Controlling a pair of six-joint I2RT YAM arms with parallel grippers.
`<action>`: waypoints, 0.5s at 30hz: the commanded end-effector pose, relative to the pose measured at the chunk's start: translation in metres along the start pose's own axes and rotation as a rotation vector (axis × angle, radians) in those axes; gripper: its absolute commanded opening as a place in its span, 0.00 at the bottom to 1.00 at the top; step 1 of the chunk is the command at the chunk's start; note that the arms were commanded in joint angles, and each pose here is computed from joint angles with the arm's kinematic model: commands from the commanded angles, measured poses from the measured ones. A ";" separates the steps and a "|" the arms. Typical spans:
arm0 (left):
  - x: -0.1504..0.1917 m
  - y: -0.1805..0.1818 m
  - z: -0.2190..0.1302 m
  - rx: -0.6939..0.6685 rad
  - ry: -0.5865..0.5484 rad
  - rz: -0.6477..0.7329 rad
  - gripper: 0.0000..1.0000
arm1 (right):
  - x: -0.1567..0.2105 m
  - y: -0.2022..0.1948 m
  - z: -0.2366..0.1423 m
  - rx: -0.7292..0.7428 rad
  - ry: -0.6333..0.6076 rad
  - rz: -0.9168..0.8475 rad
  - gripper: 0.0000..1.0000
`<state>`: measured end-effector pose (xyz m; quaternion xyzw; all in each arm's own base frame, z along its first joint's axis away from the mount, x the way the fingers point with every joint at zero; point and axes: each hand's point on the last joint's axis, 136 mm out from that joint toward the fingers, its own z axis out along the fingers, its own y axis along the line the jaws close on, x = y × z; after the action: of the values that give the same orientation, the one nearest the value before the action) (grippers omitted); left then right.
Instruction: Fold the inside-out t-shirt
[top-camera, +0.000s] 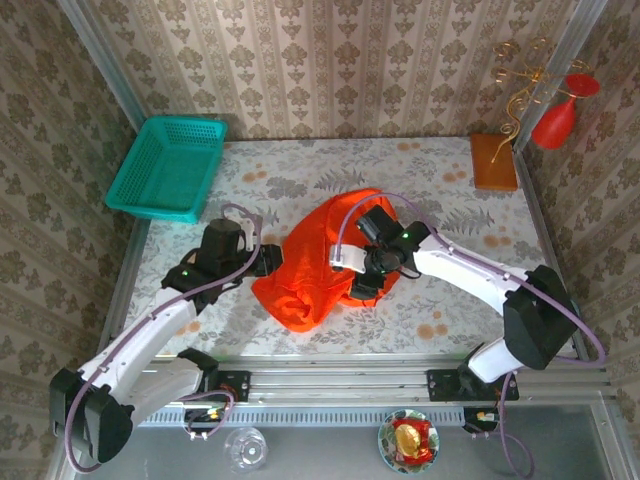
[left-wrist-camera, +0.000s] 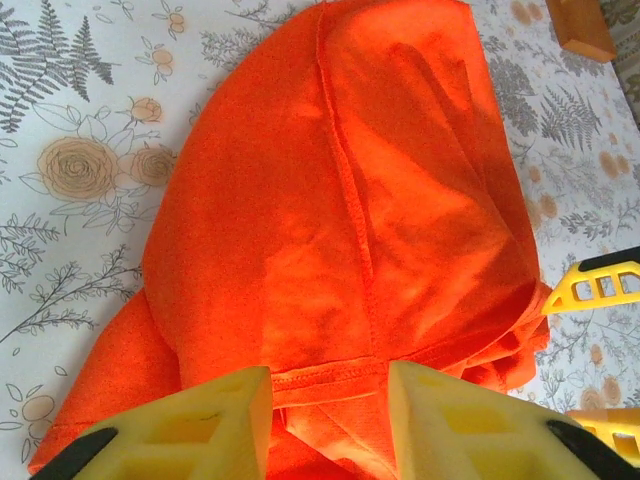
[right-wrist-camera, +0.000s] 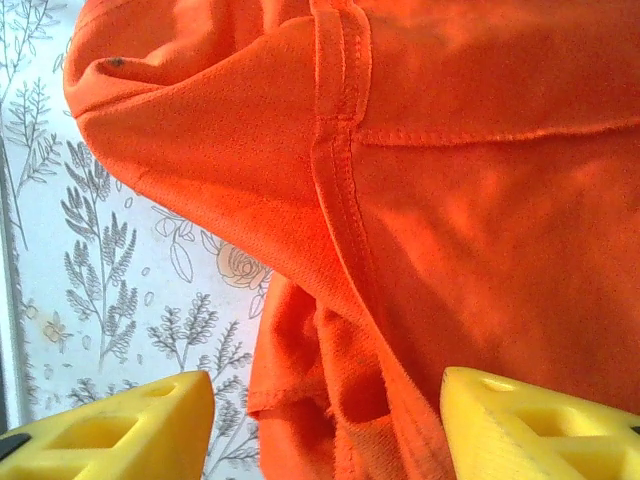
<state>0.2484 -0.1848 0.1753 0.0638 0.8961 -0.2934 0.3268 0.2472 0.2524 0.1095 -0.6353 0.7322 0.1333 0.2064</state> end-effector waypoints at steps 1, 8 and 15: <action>0.003 0.001 -0.003 0.013 -0.007 -0.015 0.36 | -0.005 -0.010 0.009 0.003 0.023 -0.132 0.58; 0.008 0.008 -0.010 0.000 -0.015 -0.025 0.36 | -0.005 -0.016 0.030 -0.021 0.085 -0.166 0.45; 0.006 0.009 -0.015 0.006 -0.022 -0.023 0.36 | -0.001 -0.013 0.033 -0.045 0.118 -0.174 0.20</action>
<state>0.2436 -0.1706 0.1792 0.0497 0.8905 -0.2957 0.3423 0.2670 0.2695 0.0793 -0.6990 0.6864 0.1004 0.1737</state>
